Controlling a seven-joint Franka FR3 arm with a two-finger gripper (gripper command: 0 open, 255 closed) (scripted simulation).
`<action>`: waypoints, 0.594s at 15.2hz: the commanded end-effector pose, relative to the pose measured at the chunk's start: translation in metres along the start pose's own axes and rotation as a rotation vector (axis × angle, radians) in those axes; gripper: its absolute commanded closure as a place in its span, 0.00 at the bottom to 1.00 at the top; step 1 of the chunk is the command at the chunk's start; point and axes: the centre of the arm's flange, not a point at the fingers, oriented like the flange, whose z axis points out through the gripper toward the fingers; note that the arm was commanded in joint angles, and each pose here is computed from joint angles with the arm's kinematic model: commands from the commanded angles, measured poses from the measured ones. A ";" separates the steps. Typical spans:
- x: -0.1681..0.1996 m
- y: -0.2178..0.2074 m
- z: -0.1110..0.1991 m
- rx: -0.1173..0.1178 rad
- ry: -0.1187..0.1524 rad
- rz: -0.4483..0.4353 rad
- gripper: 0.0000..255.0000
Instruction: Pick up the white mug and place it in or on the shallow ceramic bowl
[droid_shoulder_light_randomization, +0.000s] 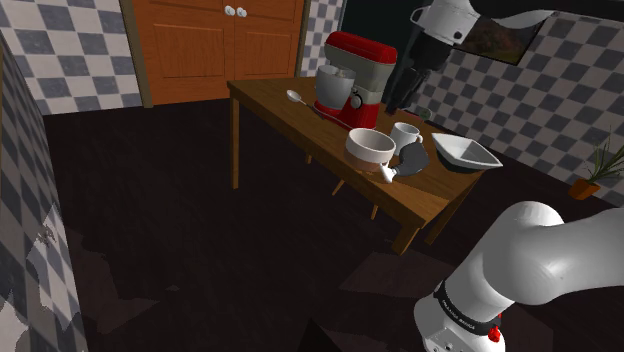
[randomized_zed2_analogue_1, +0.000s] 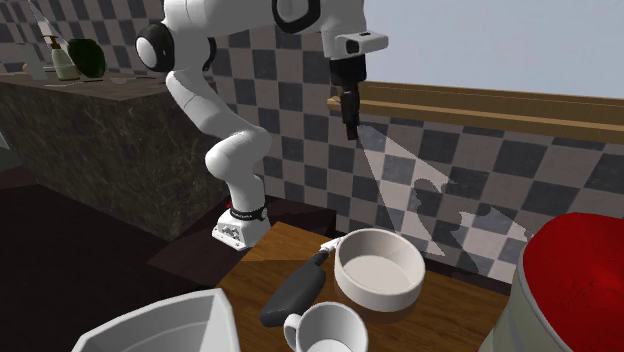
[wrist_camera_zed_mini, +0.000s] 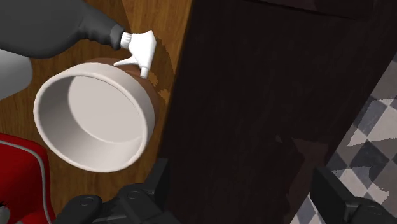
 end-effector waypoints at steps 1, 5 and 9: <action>0.002 0.022 0.012 -0.004 -0.005 0.006 0.00; 0.003 0.069 0.034 -0.009 -0.016 0.019 0.00; 0.004 0.117 0.056 -0.014 -0.028 0.033 0.00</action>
